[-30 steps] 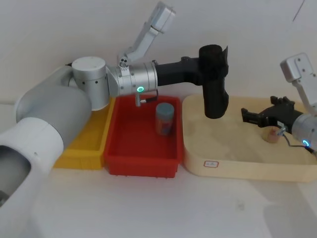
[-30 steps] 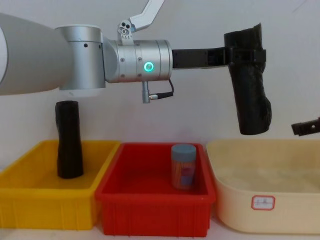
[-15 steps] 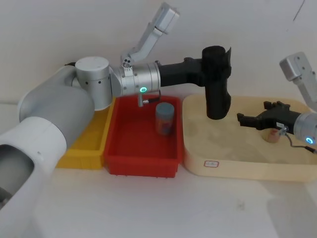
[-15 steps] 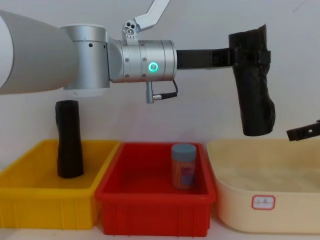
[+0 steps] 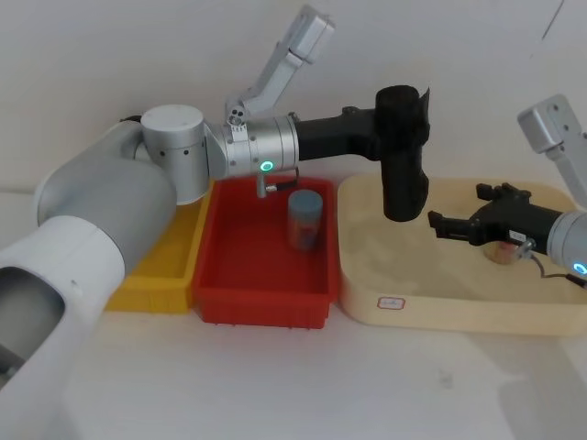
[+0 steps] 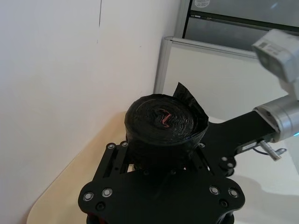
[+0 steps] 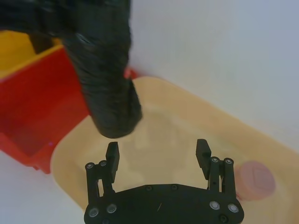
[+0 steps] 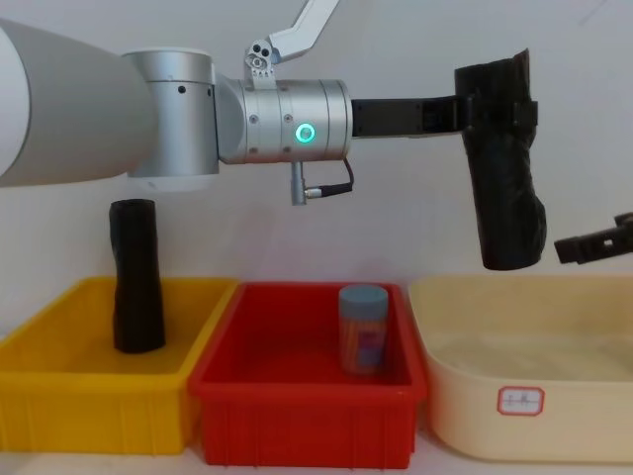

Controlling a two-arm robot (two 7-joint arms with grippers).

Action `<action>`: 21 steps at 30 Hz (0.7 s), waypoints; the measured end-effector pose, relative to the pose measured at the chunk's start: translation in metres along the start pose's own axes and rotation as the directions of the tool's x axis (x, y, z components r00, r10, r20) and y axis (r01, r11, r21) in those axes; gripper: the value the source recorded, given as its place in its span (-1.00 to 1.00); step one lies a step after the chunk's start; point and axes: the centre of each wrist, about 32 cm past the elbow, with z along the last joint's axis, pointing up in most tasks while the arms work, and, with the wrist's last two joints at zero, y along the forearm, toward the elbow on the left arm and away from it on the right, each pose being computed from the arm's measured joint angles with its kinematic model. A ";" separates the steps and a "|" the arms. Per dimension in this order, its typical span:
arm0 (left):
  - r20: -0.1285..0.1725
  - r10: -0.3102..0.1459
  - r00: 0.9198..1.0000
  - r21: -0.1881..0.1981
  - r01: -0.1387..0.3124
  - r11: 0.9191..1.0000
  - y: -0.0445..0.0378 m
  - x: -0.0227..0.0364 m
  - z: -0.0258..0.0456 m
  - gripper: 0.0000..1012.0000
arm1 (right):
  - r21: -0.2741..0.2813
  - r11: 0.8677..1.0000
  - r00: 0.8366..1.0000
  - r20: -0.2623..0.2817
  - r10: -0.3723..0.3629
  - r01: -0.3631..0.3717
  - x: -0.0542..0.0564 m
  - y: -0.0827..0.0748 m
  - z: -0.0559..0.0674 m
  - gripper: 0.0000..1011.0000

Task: Pick up the garbage bag with the one hand and transfer it to the other hand.

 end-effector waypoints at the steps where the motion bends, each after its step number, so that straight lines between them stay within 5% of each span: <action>1: 0.000 0.000 1.000 0.000 0.000 1.000 -0.0001 0.0000 0.0000 -0.14 | 0.011 1.000 1.000 0.004 0.008 -0.008 -0.001 -0.001 0.000 0.98; 21: 0.000 -0.001 1.000 0.001 0.001 1.000 -0.0006 -0.0002 0.0002 -0.14 | 0.114 0.990 0.997 0.020 0.080 -0.082 0.001 0.007 0.010 0.98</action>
